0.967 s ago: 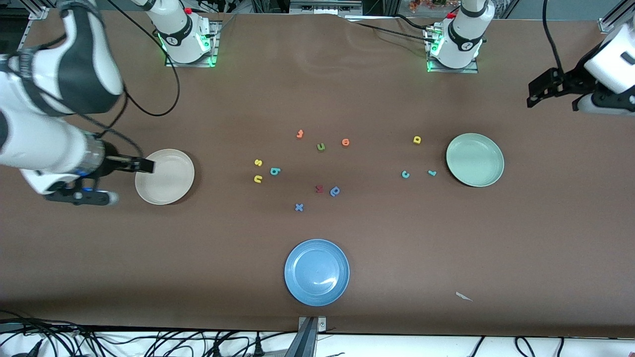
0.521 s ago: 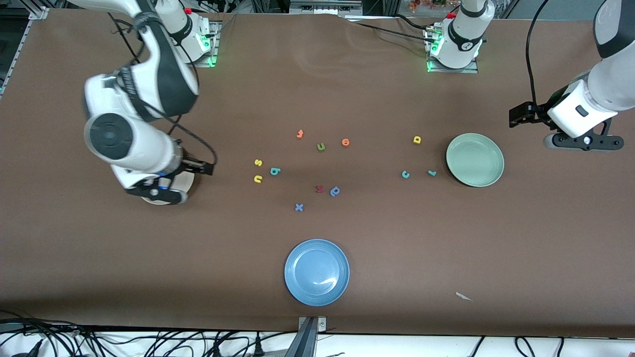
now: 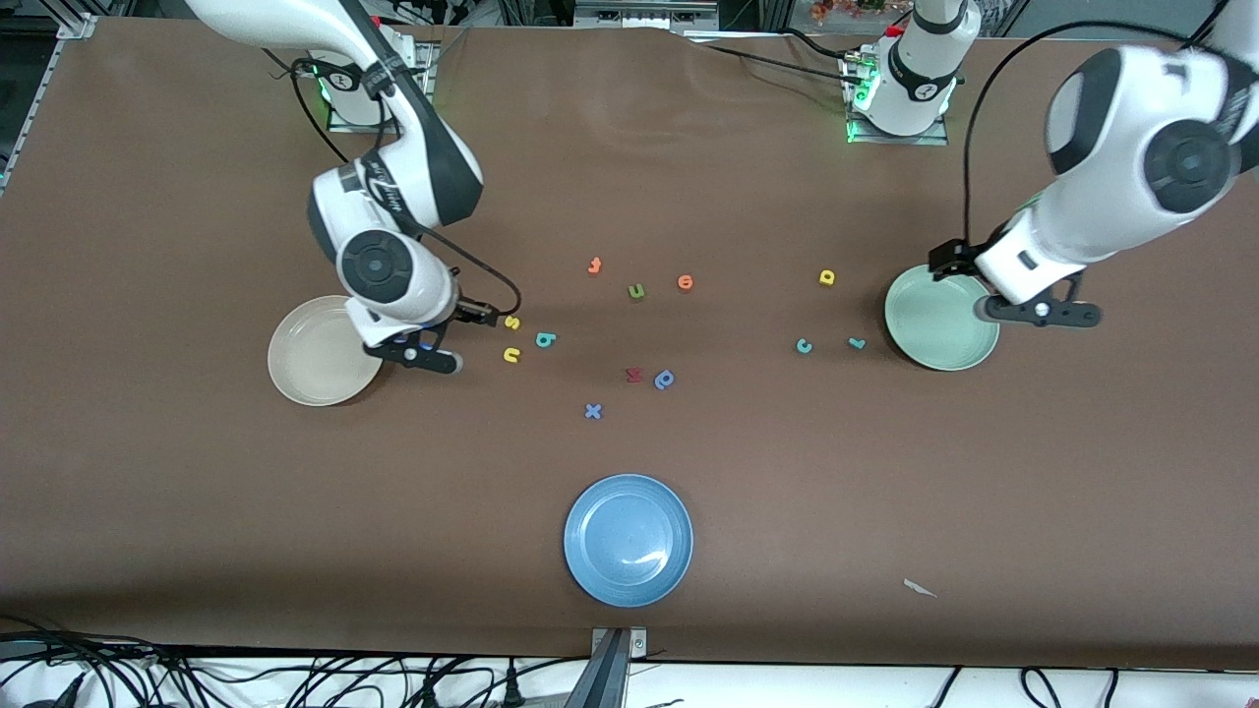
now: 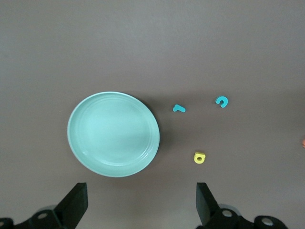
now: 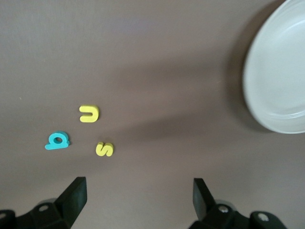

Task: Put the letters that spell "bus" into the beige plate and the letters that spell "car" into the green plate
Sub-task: 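Move the right gripper toward the letters while the left gripper reaches letters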

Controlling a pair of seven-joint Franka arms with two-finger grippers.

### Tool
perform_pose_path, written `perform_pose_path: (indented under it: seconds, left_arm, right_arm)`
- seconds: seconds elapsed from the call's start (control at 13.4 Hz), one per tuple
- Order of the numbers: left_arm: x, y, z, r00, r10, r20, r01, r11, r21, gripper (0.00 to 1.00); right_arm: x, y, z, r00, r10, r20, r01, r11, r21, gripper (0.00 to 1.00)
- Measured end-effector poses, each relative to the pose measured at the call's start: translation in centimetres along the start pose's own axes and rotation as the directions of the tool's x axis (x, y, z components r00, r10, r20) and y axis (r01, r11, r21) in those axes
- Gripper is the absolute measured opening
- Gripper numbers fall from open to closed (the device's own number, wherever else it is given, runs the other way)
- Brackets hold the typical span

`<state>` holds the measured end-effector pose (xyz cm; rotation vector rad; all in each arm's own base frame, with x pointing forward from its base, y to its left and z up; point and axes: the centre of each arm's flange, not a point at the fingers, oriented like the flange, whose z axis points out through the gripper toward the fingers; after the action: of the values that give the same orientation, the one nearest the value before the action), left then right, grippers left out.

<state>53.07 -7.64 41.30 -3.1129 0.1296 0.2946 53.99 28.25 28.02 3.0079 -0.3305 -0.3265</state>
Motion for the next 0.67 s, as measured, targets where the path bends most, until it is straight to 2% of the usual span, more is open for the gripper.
perform_pose_path:
  seconds: [0.3,0.37,0.67]
  left_arm:
    - [-0.7,2.6,5.7,0.998,-0.01,-0.062,0.009,1.0,-0.02,1.0]
    - [-1.3,3.1,7.6,0.997,-0.017,-0.069,0.016,1.0,-0.02,1.0]
    - [-3.9,6.4,12.2,0.999,-0.034,-0.025,0.034,0.999,-0.006,1.0]
  right_arm:
    - [-3.1,-1.5,6.5,1.0,0.003,-0.028,-0.002,0.999,0.039,0.96]
    - [-3.5,-1.9,7.4,0.999,-0.001,-0.036,0.003,0.999,0.046,0.86]
    - [-3.7,-3.0,8.2,0.998,-0.007,-0.068,0.012,0.997,0.078,0.81]
